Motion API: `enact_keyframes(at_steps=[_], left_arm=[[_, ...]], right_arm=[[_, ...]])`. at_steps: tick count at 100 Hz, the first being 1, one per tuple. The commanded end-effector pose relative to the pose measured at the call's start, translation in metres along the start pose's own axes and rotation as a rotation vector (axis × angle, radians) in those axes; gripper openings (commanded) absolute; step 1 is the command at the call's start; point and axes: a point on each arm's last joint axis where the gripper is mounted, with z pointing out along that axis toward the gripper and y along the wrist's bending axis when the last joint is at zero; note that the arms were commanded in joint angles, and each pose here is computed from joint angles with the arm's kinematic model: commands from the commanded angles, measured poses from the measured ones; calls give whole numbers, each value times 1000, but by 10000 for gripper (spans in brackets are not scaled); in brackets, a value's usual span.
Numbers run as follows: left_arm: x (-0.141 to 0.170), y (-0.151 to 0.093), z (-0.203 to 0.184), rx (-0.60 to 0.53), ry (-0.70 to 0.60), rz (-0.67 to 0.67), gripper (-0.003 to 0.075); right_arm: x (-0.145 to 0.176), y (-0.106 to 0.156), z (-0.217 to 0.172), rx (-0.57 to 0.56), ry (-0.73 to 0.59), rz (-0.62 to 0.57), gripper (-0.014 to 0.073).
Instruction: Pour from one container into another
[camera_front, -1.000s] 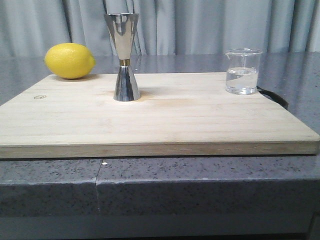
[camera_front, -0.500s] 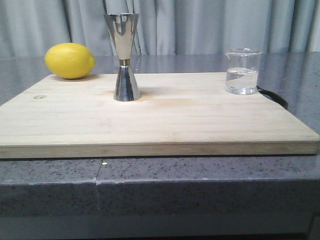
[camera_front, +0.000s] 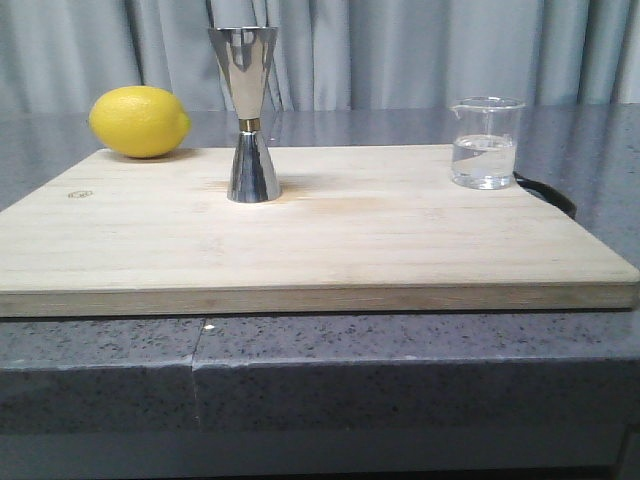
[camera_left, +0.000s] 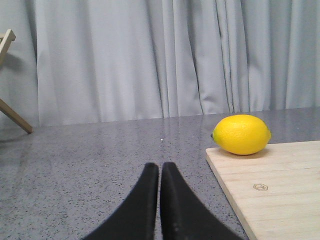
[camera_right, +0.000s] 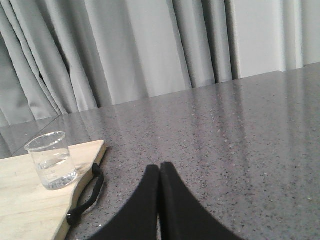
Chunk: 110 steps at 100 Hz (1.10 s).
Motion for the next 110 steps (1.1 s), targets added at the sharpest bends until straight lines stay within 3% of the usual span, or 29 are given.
enact_keyframes(at_steps=[1, 25, 43, 89, 110], left_arm=[[4, -1, -2, 8, -63, -14, -19], [-2, -1, -2, 9, -105, -16, -20], [-30, 1, -4, 2, -131, -54, -19], [-117, 5, 27, -18, 116, -14, -19], [-123, 5, 47, -16, 172, -15, -19]], right_arm=[[0, 0, -1, -14, -74, -13, -75], [-8, 1, -2, -23, -124, -1, -75], [-34, 6, -6, -25, -132, -1, -75], [-123, 21, 17, 29, 45, -104, -75], [-136, 23, 37, 34, 63, -135, -75]])
